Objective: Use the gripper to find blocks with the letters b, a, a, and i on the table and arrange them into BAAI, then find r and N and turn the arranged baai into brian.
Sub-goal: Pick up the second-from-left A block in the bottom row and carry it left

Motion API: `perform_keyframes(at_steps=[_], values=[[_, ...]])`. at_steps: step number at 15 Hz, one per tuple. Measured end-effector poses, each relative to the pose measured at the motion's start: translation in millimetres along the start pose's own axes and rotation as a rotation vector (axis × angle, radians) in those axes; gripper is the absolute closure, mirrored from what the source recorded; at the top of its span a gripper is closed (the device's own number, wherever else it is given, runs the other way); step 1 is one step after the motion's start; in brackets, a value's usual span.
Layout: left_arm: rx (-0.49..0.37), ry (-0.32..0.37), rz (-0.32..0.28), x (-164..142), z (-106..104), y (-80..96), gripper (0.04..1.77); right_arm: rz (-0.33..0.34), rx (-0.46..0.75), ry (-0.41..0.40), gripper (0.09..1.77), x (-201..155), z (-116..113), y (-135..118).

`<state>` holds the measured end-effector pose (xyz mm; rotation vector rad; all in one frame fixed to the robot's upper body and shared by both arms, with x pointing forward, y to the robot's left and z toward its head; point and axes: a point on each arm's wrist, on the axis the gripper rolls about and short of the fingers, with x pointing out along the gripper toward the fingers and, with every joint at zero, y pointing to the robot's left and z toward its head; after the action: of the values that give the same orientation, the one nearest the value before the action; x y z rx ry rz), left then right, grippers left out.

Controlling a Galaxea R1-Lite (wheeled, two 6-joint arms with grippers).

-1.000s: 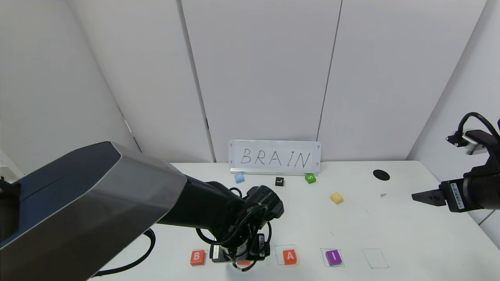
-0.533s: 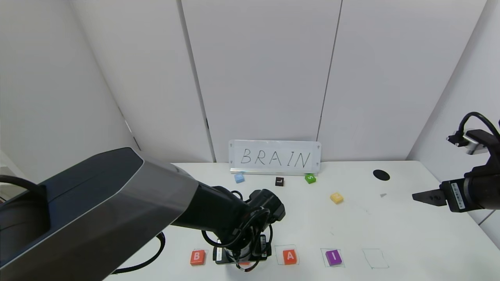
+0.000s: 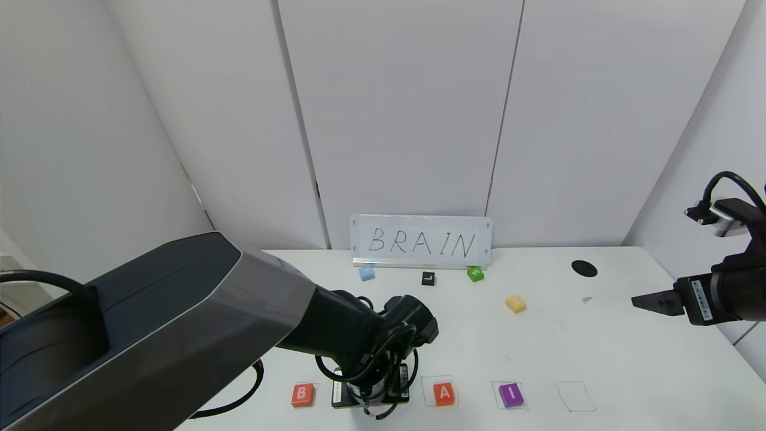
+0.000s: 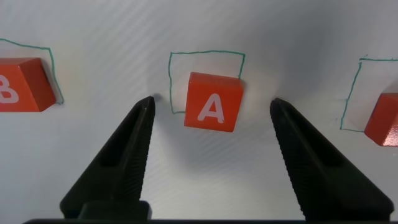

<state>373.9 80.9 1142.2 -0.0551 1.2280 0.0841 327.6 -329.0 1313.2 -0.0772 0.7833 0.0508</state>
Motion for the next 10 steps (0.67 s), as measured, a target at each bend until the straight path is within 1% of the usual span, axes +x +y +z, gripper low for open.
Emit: perform_keyframes(at_steps=[2, 5, 6, 10], values=[[-0.004, -0.009, -0.008, 0.4, 1.2, -1.0, 0.78, 0.000, 0.000, 0.000, 0.15, 0.0, 0.0, 0.1], [-0.007, -0.017, -0.009, 1.4, 1.8, -0.9, 1.10, 0.001, -0.001, 0.001, 0.15, 0.1, -0.2, 0.3], [-0.007, -0.019, -0.008, 1.9, 1.8, -1.0, 1.31, 0.001, -0.001, 0.001, 0.15, 0.1, -0.2, 0.3], [-0.006, -0.016, -0.004, 3.7, 1.6, -1.0, 1.30, 0.002, -0.001, 0.002, 0.15, 0.2, -0.4, 0.3]])
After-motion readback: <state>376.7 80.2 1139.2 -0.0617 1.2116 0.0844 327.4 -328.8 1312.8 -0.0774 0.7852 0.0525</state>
